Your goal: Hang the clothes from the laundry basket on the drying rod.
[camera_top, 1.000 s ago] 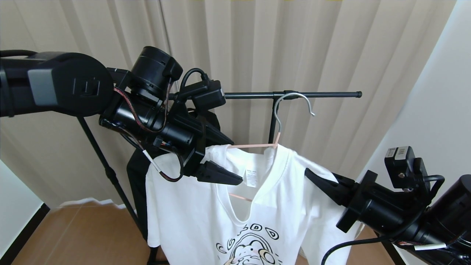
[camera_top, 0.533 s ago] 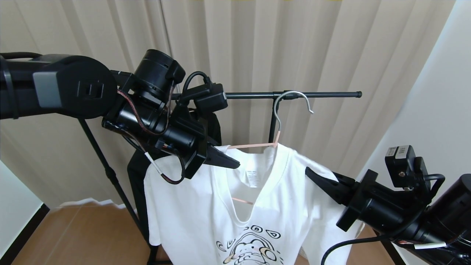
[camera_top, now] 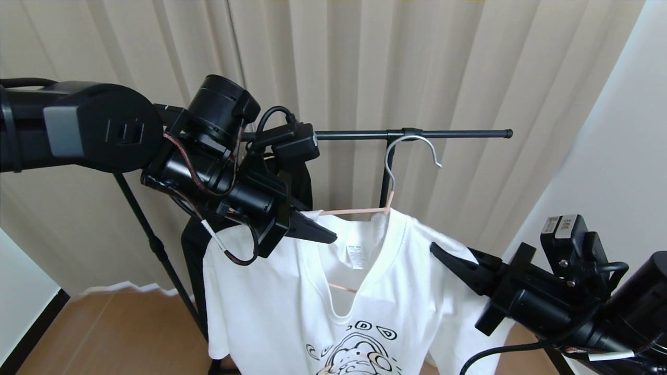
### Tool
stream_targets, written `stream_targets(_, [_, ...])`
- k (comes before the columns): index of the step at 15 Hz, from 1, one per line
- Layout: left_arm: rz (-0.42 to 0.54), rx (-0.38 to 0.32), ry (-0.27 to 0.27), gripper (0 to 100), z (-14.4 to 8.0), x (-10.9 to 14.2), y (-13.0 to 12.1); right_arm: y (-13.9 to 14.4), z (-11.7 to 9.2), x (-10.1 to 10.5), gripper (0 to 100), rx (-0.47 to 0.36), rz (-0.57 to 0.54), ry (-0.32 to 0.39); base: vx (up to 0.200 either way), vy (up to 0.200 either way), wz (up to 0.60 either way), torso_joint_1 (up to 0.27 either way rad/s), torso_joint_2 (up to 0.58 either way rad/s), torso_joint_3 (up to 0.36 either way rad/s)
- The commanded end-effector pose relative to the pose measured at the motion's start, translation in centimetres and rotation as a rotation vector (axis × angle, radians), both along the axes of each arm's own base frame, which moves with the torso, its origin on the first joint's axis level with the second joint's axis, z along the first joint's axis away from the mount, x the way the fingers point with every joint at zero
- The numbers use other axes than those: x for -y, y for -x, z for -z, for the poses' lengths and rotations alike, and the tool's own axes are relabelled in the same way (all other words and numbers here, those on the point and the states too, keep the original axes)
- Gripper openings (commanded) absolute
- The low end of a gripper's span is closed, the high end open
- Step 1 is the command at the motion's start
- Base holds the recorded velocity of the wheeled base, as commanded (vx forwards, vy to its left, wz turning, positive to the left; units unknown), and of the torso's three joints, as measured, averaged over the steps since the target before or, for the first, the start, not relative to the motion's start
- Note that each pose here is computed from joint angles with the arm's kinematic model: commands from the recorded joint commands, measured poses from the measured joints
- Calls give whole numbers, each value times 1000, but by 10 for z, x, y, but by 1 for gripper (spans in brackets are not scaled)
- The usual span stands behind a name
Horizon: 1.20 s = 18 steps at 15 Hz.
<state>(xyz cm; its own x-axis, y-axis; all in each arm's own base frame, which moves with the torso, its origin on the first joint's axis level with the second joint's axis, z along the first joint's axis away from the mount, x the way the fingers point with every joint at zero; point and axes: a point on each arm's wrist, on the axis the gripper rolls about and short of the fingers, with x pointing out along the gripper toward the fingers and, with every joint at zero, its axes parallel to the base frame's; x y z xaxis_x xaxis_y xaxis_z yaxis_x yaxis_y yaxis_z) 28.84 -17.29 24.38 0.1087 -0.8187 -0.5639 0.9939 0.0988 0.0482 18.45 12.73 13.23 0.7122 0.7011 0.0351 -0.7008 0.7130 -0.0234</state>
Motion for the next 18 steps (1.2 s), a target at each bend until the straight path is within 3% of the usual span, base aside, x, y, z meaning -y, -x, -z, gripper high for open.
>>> stream_targets(1, [-2, 8, 5, 0, -3, -2, 2, 1, 1, 1, 0, -5, 12, 9, 0, 0, 0, 0, 0, 0])
stream_targets(2, [-3, 7, 5, 0, -3, -2, 2, 1, 0, 1, 0, -2, 20, 7, 0, 0, 0, 0, 0, 0])
stream_targets(3, [-3, 9, 7, 0, -3, -2, 2, 3, -3, 2, 100, 15, 29, 9, 0, 0, 0, 0, 0, 0])
stream_targets(9, [-9, 16, 10, 0, -5, -4, 1, 3, -3, 3, 100, 8, 25, 14, 0, 0, 0, 0, 0, 0])
stream_targets(13, [-47, 23, 14, 0, -10, -19, 4, 6, -10, 6, 100, 31, 26, -5, 0, 0, 0, 0, 0, 0])
stream_targets(14, [-58, 37, 22, 0, -11, -25, 7, 4, -11, 7, 100, 32, 29, -7, 0, 0, 0, 0, 0, 0])
stream_targets(17, [-66, 88, 117, 0, -10, -46, 12, -1, -11, 17, 100, 35, 51, -6, 0, 0, 0, 0, 0, 0])
stream_targets(18, [-80, 94, 122, 0, -7, -52, 16, -4, -12, 20, 100, 38, 72, -7, 0, 0, 0, 0, 0, 0])
